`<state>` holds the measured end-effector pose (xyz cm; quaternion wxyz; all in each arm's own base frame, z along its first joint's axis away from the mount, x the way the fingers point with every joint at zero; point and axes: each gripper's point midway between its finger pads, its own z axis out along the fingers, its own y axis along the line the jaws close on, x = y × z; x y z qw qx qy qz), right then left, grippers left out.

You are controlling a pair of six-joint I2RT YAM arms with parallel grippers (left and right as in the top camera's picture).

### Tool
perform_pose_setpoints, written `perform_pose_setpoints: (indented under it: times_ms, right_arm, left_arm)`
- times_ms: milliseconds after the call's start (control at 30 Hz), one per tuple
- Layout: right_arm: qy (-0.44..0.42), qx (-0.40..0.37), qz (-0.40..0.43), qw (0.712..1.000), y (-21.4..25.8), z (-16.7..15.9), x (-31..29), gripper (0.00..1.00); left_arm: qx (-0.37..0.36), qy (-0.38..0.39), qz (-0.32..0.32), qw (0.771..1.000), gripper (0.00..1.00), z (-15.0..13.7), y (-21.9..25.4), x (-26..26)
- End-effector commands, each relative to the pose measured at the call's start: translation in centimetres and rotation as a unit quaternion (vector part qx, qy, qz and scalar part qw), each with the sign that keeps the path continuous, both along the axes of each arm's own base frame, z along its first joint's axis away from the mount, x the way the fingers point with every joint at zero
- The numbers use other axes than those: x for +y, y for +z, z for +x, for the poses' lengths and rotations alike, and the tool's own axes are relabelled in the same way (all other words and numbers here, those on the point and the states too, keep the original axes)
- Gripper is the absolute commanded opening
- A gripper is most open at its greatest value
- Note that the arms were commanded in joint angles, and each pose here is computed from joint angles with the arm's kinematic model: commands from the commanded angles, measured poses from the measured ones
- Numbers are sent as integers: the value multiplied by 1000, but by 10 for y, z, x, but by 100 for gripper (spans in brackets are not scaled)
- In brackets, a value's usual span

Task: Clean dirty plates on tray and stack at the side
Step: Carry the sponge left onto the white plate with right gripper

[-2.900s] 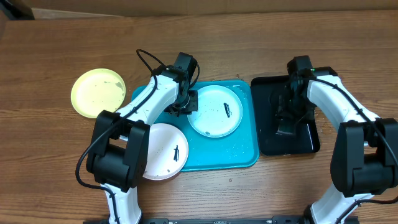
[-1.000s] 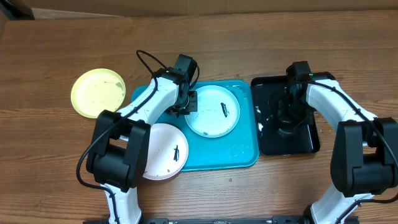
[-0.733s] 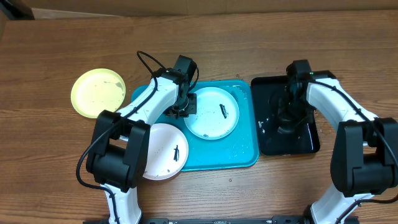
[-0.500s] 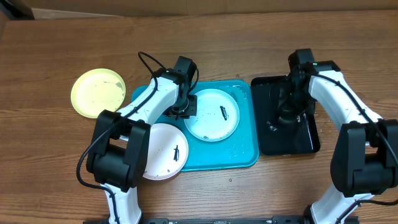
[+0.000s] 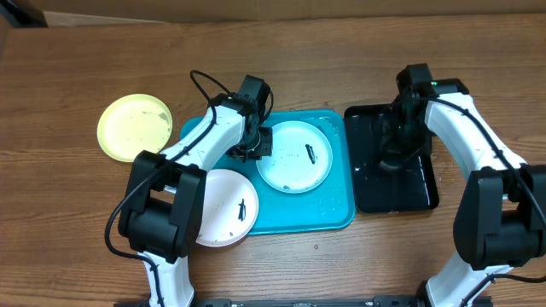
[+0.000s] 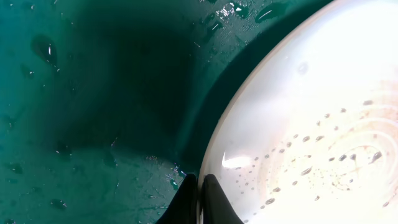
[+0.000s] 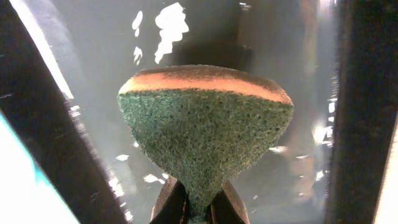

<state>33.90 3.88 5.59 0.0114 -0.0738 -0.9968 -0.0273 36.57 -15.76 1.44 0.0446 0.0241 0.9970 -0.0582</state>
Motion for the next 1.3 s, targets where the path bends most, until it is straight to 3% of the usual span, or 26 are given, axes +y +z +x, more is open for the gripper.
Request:
perform_pose_setpoints:
  times_ms: [0, 233, 567, 933, 1267]
  right_arm:
    - [11, -5, 47, 999, 12, -1, 18, 4]
    - [35, -8, 17, 999, -10, -7, 14, 4]
    - [36, -29, 23, 999, 61, 14, 19, 4]
    - [54, 29, 23, 998, 0, -25, 30, 4]
    - [55, -21, 34, 998, 69, 8, 38, 4]
  left_arm:
    - [9, -6, 1, 1000, 4, -2, -8, 0]
    - [5, -7, -3, 1000, 4, 0, -7, -2]
    - [7, -8, -11, 1000, 4, -1, -7, -5]
    - [6, -8, -11, 1000, 4, 0, -7, -5]
    - [13, -11, -32, 999, 4, -3, -6, -12]
